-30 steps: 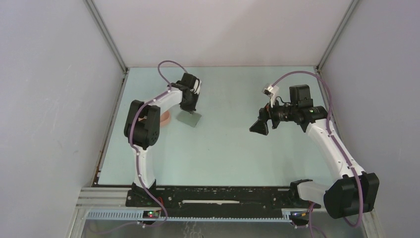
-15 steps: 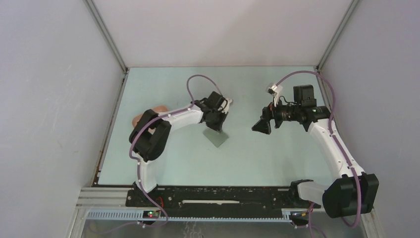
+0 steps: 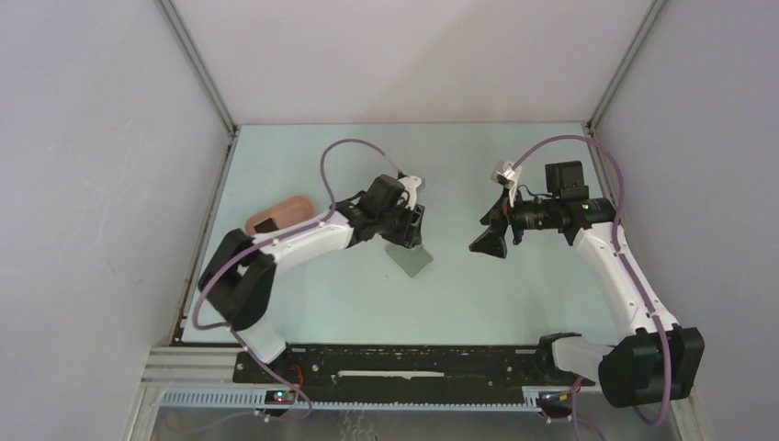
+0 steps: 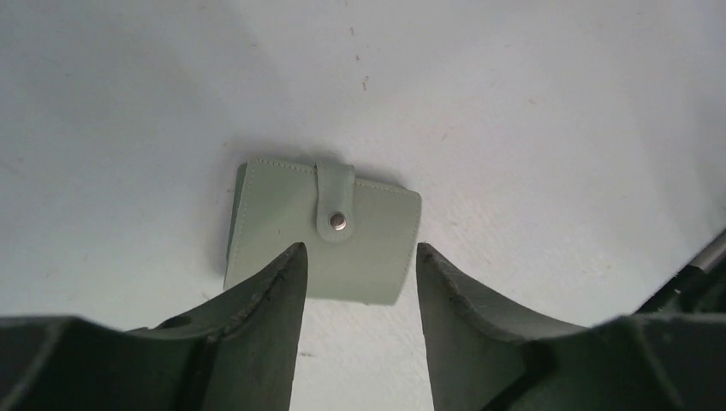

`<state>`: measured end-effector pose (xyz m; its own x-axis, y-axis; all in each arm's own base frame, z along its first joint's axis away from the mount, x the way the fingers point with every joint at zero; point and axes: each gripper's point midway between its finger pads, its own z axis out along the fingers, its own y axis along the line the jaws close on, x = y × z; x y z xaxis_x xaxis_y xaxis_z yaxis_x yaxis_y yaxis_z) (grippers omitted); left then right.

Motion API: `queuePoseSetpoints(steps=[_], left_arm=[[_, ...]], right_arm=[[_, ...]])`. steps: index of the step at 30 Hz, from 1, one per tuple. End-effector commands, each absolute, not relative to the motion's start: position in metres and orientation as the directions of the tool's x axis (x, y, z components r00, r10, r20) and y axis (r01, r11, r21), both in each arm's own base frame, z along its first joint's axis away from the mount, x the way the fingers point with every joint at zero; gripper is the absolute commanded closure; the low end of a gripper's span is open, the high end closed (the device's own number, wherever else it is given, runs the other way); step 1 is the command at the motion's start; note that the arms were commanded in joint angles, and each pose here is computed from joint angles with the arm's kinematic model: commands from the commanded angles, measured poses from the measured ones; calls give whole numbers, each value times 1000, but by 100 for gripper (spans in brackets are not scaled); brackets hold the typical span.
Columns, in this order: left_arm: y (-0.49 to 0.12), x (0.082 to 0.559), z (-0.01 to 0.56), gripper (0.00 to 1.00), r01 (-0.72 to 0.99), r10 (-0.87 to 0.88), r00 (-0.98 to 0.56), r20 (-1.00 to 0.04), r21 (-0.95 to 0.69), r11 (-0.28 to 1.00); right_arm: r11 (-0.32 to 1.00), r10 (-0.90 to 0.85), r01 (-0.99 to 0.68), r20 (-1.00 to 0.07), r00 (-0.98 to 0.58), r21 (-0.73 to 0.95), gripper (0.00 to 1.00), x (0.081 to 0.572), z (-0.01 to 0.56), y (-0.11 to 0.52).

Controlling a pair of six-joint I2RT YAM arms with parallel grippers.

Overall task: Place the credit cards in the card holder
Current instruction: Move the card holder to the center of the board.

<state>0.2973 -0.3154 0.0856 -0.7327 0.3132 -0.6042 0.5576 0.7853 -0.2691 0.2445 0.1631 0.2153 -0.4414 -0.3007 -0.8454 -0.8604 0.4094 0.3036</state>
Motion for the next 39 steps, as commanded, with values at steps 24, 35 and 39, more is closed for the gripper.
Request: queuePoseSetpoints(steps=[24, 35, 39], left_arm=[[-211, 238, 114, 49, 380, -364, -431, -826, -532, 757], [-207, 237, 103, 49, 360, -355, -442, -824, -525, 771], [-209, 236, 97, 49, 356, -346, -461, -817, -527, 772]], right_arm=[[-398, -636, -911, -682, 361, -111, 37, 264, 115, 275], [-407, -712, -913, -613, 342, -36, 42, 292, 67, 305], [-397, -729, -917, -598, 332, -26, 42, 299, 57, 307]])
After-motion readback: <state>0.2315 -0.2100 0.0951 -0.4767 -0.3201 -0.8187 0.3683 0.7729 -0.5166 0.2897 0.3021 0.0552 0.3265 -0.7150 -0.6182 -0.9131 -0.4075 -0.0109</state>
